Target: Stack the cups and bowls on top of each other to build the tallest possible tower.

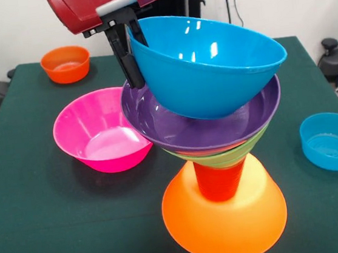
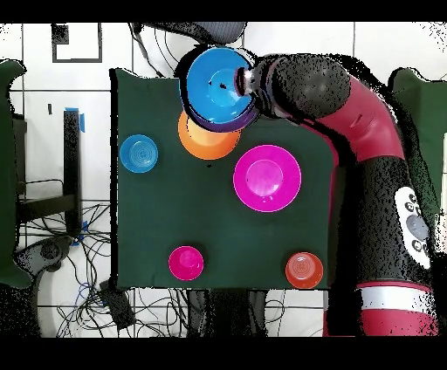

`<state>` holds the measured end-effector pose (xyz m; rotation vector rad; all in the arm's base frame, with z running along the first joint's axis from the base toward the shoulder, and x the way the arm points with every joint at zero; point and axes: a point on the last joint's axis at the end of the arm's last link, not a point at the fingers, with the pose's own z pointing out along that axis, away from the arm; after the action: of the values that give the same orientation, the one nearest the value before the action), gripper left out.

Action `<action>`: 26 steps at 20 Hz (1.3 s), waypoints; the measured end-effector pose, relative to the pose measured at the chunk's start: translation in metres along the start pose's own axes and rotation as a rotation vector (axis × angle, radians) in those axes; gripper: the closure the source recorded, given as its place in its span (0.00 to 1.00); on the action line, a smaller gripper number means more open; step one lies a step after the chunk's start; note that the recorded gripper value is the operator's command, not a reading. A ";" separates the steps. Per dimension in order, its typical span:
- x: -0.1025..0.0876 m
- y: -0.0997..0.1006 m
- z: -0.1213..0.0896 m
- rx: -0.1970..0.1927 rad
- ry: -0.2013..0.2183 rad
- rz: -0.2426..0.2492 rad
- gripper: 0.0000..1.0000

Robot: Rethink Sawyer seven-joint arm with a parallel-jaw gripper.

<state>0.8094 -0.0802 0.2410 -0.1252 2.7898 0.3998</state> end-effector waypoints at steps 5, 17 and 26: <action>0.000 0.001 -0.002 0.001 -0.007 0.003 1.00; 0.000 0.002 -0.003 0.010 -0.018 0.002 1.00; 0.000 0.002 -0.003 0.010 -0.019 0.002 0.00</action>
<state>0.8082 -0.0790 0.2446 -0.1160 2.7733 0.3854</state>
